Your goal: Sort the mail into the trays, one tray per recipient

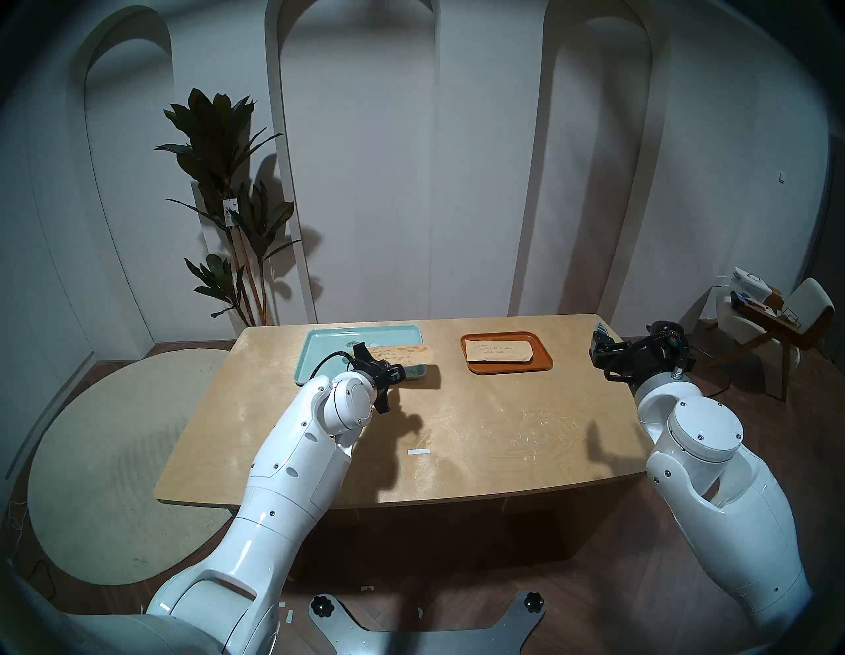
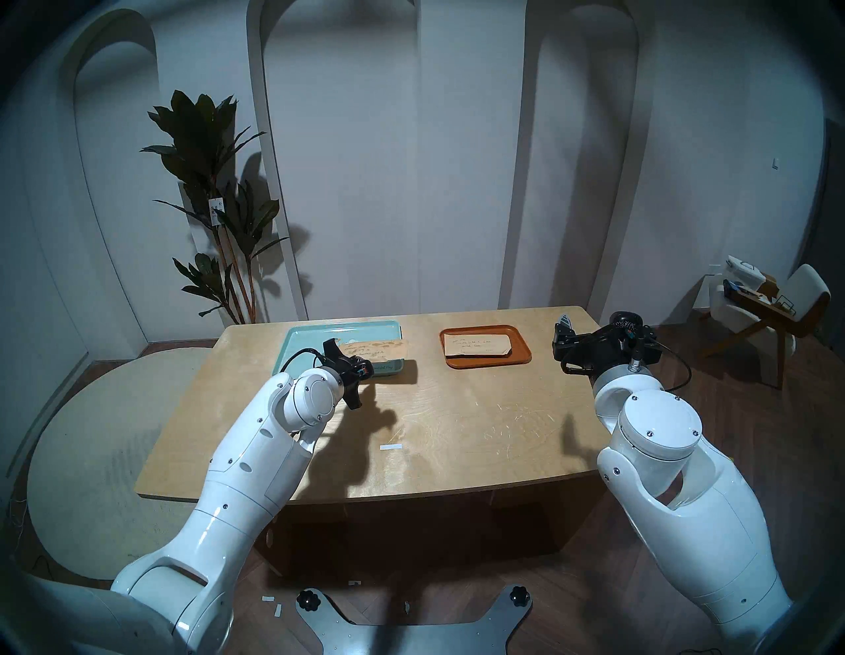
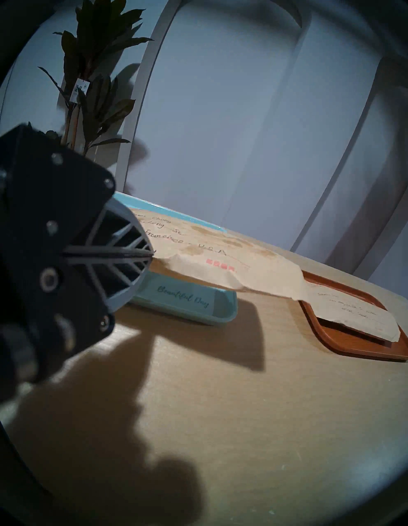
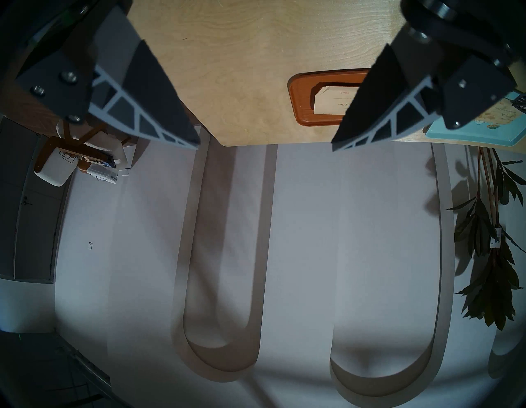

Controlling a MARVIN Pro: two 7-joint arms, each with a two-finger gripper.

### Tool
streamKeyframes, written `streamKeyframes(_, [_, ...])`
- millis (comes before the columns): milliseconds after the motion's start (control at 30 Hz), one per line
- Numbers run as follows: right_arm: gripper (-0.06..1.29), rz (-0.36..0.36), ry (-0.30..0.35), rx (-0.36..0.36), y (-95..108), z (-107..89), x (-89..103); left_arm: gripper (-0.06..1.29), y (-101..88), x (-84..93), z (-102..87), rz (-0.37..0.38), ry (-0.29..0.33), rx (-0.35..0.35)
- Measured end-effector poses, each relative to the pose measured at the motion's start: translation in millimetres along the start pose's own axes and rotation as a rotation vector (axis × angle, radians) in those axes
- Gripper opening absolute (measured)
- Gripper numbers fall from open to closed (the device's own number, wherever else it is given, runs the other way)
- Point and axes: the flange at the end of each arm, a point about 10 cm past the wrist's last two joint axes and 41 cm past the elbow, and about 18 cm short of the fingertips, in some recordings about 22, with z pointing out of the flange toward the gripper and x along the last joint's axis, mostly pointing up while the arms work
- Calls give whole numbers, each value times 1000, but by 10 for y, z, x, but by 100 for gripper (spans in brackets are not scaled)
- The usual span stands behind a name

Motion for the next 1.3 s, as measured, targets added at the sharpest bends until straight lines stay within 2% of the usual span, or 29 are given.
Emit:
streamKeyframes(400, [125,-1,-2,0,0,3,-8,-3,-29,-17,247,-7,-31,-22])
streamKeyframes(1300, [125,-5,-8,-2,5,14,-34,-3,-367,-198,589,4,-92,-39])
